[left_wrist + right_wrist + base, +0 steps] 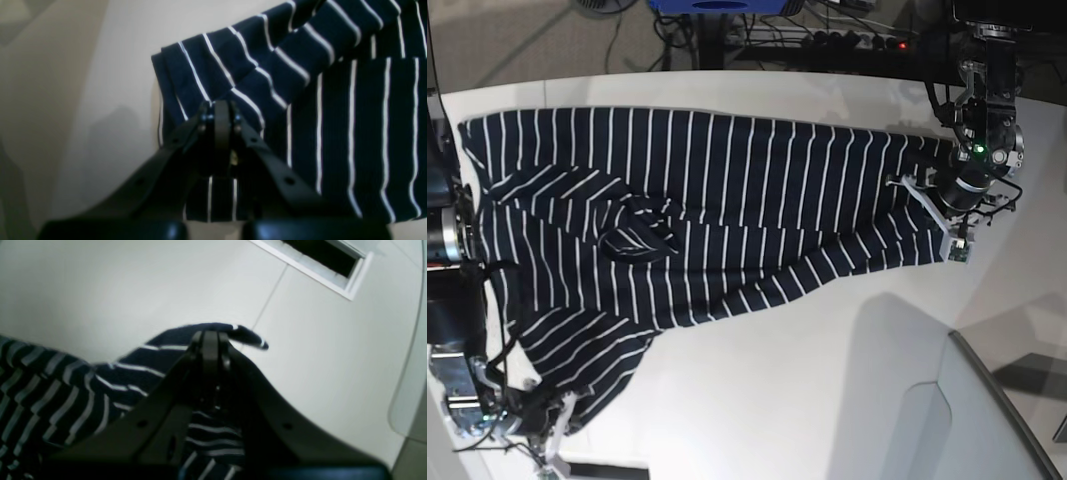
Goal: Layout the t-shirt on the table in an organized manner, then fold the t-shirt properly
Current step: 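Pull the bunched fabric with the right gripper away from the left gripper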
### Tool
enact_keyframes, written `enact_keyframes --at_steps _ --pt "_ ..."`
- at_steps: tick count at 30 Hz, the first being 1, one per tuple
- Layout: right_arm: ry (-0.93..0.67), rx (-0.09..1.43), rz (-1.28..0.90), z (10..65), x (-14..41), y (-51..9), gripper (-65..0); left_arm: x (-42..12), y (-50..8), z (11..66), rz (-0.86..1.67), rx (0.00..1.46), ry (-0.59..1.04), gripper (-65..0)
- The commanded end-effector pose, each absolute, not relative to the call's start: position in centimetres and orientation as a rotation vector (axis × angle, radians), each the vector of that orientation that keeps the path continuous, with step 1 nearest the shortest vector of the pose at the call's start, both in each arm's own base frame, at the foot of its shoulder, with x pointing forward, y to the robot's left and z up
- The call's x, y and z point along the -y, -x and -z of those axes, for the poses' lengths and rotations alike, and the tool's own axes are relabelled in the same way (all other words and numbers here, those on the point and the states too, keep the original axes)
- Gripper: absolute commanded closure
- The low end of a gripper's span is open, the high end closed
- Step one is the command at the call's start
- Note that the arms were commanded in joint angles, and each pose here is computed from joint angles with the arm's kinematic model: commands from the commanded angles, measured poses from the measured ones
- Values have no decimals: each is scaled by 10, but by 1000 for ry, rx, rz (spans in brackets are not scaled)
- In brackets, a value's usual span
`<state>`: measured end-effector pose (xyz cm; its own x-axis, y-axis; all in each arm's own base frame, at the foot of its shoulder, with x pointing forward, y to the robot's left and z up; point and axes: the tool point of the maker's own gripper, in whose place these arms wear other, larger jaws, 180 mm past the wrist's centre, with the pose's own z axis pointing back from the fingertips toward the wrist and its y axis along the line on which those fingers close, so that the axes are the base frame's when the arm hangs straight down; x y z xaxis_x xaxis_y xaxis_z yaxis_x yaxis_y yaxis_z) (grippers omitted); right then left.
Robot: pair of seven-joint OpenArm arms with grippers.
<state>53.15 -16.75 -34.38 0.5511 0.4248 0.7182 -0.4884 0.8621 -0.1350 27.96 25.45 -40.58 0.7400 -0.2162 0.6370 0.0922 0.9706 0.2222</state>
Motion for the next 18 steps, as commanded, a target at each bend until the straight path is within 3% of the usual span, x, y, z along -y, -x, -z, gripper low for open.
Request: enact_keyframes --at_steps 1,5,18 --pt "-81 911 -522 313 169 -550 -3 -259 -288 394 175 761 -199 0" --pt "-88 924 -471 312 175 -551 -3 -259 -288 394 175 760 -201 0" --pt "-88 737 -487 384 175 -502 -2 -261 -286 397 174 750 -203 0"
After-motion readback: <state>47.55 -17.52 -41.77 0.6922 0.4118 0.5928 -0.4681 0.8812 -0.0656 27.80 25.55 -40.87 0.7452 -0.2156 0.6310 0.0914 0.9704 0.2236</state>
